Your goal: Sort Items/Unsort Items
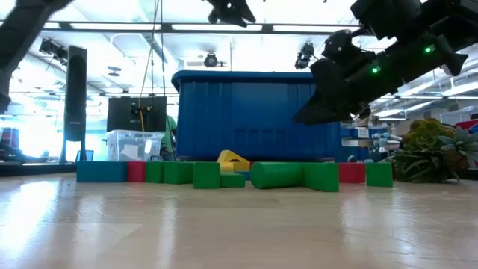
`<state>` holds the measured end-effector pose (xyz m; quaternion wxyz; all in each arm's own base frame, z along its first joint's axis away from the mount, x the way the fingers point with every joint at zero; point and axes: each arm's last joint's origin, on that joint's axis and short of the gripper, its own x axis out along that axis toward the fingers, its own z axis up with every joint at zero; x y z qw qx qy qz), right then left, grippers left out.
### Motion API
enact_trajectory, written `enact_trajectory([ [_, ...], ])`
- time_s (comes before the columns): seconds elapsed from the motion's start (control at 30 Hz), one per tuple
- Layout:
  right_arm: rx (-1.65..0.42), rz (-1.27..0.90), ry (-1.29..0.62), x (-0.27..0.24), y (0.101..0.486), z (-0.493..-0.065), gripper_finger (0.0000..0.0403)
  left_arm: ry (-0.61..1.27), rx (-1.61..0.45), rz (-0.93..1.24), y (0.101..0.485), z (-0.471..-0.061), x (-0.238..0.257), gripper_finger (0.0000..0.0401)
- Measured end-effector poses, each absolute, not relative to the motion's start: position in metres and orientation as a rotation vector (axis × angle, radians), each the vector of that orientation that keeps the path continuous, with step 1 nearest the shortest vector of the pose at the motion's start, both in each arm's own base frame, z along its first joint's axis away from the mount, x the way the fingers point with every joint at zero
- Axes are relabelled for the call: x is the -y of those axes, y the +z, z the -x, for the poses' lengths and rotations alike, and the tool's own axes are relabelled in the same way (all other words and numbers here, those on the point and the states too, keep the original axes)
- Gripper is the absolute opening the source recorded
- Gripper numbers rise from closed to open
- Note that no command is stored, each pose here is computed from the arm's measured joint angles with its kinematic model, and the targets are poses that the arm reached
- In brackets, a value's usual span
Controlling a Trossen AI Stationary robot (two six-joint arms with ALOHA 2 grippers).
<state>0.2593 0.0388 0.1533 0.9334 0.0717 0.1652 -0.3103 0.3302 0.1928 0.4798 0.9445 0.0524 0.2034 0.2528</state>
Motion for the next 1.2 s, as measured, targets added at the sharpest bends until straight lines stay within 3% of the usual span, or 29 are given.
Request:
enact_trajectory([
  [0.27,-0.342,-0.138,-0.614,-0.044,0.153,-0.258,0.0171,0.482,-0.479,-0.153,0.468,-0.315,-0.101,0.0224],
  [0.53,-0.344,-0.135,-0.600,-0.048,0.153,-0.258,0.0171,0.478,-0.506,-0.060,0.399,-0.305,-0.041,0.0223],
  [0.93,-0.338,-0.139,-0.605,-0.046,0.154,-0.258,0.0171,0.425,-0.590,0.037,0.284,-0.315,-0.029,0.0226],
  [1.2,-0.331,-0.146,-0.621,-0.042,0.154,-0.259,0.0171,0.408,-0.732,0.103,0.230,-0.331,-0.036,0.0266],
])
